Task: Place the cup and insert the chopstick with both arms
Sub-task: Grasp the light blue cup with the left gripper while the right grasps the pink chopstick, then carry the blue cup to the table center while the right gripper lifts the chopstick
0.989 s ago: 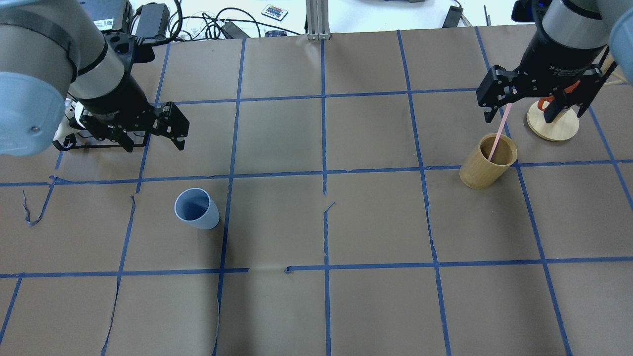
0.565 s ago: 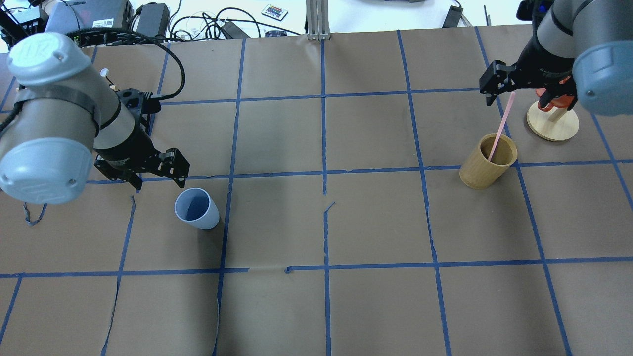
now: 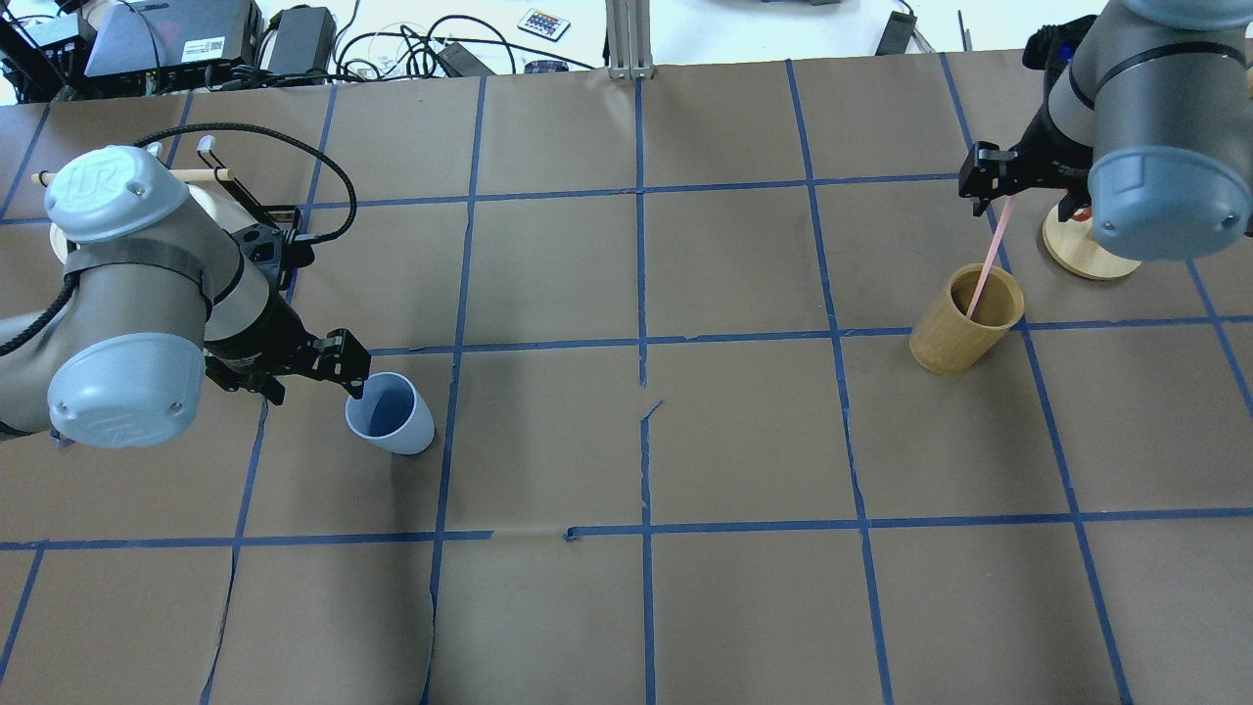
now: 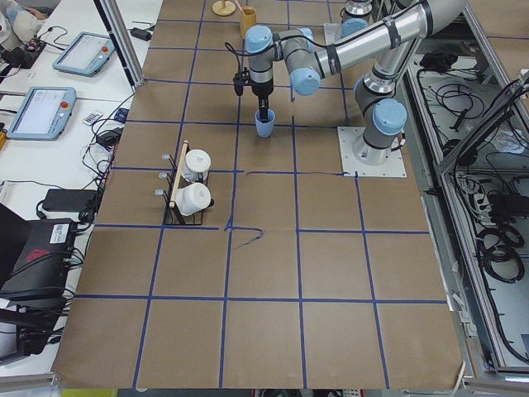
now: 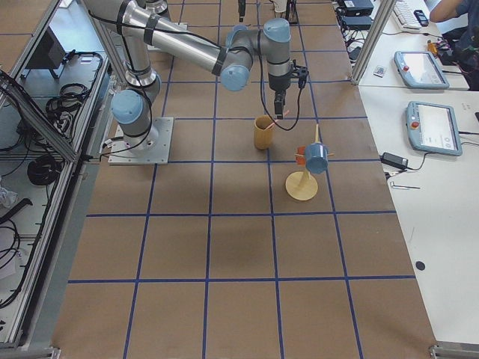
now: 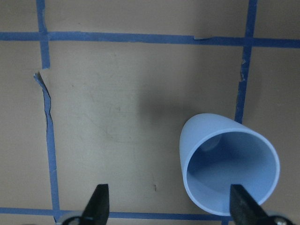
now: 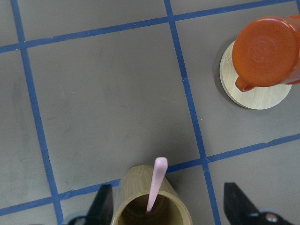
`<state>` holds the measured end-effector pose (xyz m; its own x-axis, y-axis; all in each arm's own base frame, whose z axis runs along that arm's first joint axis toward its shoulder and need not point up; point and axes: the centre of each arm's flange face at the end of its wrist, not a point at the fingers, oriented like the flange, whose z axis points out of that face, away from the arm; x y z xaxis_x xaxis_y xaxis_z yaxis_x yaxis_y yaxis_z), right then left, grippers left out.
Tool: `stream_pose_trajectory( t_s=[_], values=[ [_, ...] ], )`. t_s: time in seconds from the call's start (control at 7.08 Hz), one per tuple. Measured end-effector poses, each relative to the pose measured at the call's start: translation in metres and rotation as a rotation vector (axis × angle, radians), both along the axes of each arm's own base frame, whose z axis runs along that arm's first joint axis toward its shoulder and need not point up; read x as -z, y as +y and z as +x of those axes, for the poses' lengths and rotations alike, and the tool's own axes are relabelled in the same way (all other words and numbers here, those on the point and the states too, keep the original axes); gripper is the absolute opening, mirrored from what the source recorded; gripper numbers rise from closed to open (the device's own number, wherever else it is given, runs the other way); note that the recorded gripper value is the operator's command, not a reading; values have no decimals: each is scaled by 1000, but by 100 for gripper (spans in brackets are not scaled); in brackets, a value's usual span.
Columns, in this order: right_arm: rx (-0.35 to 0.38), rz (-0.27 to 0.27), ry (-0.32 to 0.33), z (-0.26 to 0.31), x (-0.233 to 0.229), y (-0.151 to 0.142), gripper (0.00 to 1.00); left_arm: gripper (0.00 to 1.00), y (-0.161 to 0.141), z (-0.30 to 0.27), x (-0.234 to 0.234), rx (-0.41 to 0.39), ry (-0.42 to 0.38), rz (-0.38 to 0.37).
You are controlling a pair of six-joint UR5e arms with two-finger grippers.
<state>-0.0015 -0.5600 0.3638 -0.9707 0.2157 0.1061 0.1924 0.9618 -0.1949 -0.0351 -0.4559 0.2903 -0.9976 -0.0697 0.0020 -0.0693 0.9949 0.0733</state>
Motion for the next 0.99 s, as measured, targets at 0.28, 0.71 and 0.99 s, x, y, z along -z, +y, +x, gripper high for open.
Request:
stream_pose_trajectory(
  t_s=[0.28, 0.71, 0.99],
  values=[
    [15, -1, -10, -2, 2, -1, 51, 86, 3, -2, 17, -39, 4, 23],
    [33, -32, -13, -3, 5, -8, 43, 11, 9, -4, 40, -49, 6, 19],
    [33, -42, -13, -4, 6, -9, 13, 0, 4, -5, 46, -55, 17, 2]
  ],
)
